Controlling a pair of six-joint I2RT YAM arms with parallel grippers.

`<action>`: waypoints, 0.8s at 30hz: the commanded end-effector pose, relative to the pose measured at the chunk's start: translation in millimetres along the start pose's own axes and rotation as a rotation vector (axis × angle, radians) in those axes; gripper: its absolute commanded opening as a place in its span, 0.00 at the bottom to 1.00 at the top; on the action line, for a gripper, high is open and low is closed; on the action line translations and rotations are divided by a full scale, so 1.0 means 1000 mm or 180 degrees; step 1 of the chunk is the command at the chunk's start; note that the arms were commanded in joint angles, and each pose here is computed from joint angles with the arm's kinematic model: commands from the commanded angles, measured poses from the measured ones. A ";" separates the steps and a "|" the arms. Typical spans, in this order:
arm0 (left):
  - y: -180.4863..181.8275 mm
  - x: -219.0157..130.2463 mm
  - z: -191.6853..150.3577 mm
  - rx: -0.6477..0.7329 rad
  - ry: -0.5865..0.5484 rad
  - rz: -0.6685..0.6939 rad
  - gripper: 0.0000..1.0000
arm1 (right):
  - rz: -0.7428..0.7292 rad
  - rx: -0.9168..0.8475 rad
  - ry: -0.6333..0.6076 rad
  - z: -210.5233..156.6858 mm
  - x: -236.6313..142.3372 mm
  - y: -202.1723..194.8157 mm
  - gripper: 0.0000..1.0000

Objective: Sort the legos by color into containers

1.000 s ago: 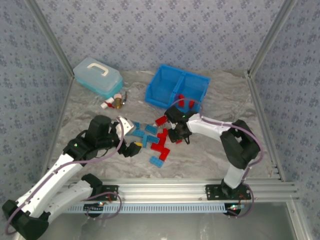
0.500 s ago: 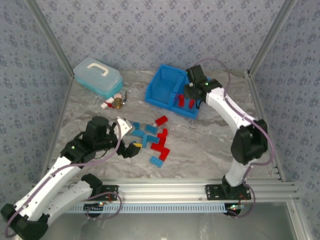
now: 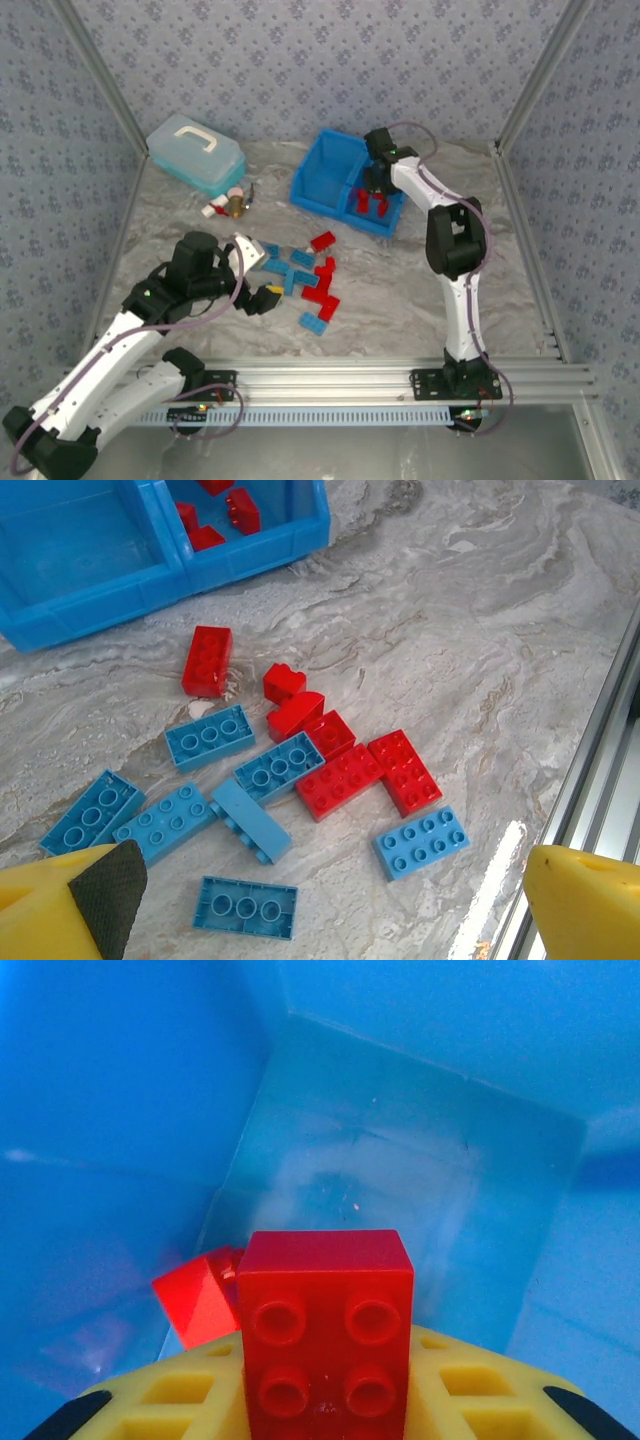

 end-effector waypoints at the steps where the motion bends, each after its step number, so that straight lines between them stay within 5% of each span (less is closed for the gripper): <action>1: -0.002 0.000 0.001 0.0042 -0.0030 -0.0078 0.99 | -0.0023 -0.0028 0.0138 -0.002 0.010 0.000 0.40; 6: -0.001 0.000 0.004 0.0018 -0.0072 -0.0079 0.99 | -0.0040 -0.0013 0.0158 -0.001 0.013 0.000 0.53; 10: 0.000 0.000 0.004 -0.0005 -0.0087 -0.0090 0.99 | 0.0000 -0.0016 0.0066 0.007 -0.005 0.002 0.53; 18: 0.000 0.000 0.004 -0.0007 -0.0081 -0.0089 0.99 | 0.0109 -0.0154 -0.0384 0.019 -0.092 0.010 0.53; 24: 0.001 -0.003 0.004 0.0005 -0.0106 -0.0062 0.99 | 0.0334 -0.0391 -0.0633 -0.019 -0.157 0.027 0.54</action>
Point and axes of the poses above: each hand's point on the last joint's axis, 136 mm out from that joint toward the fingers, its own x axis out along the fingers, its own y axis along the line the jaws close on, z = x × y, the point moved 3 cm from there along -x, back along the fingers, and after that the axes turned 6 degrees about x, right-handed, at the moved point
